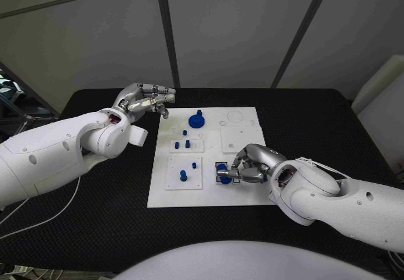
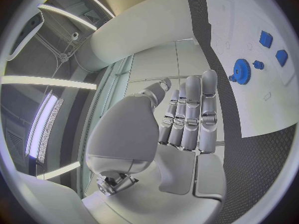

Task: Assemble the parts on the task board

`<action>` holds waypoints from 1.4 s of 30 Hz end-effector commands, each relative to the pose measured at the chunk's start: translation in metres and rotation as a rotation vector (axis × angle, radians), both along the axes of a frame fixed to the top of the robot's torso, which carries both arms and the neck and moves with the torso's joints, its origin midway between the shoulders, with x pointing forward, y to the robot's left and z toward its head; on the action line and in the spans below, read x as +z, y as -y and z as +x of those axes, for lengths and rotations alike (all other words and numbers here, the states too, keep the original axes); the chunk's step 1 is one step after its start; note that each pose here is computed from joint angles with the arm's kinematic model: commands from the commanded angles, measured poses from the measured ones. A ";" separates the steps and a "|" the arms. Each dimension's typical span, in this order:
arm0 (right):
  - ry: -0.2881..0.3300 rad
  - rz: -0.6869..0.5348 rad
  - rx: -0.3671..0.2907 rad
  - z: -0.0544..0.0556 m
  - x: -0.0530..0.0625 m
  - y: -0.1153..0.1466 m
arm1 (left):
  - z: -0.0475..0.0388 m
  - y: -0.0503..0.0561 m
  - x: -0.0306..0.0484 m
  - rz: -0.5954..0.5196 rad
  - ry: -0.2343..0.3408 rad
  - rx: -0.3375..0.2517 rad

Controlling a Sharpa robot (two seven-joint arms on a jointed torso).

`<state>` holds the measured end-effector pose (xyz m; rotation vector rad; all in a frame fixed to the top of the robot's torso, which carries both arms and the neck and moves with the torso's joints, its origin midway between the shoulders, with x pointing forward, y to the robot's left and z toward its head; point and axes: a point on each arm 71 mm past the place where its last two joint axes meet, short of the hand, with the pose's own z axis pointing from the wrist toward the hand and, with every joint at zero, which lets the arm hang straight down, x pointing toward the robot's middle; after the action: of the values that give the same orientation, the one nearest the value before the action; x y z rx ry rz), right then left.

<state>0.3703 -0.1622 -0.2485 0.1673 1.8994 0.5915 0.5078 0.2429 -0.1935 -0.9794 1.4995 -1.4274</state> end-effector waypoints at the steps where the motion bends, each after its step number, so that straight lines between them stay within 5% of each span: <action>1: 0.043 0.004 0.029 -0.002 0.006 0.000 | -0.0003 0.001 0.0011 -0.009 0.007 -0.010; 16: 0.041 -0.016 0.093 -0.011 0.010 0.011 | -0.0005 -0.001 0.0001 -0.006 0.005 -0.004; 42: 0.058 -0.051 0.071 0.004 0.000 0.004 | -0.0010 -0.001 0.0002 -0.006 0.004 -0.006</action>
<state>0.3731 -0.1664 -0.2496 0.0685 1.8774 0.6024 0.5070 0.2444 -0.1949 -0.9827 1.5011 -1.4237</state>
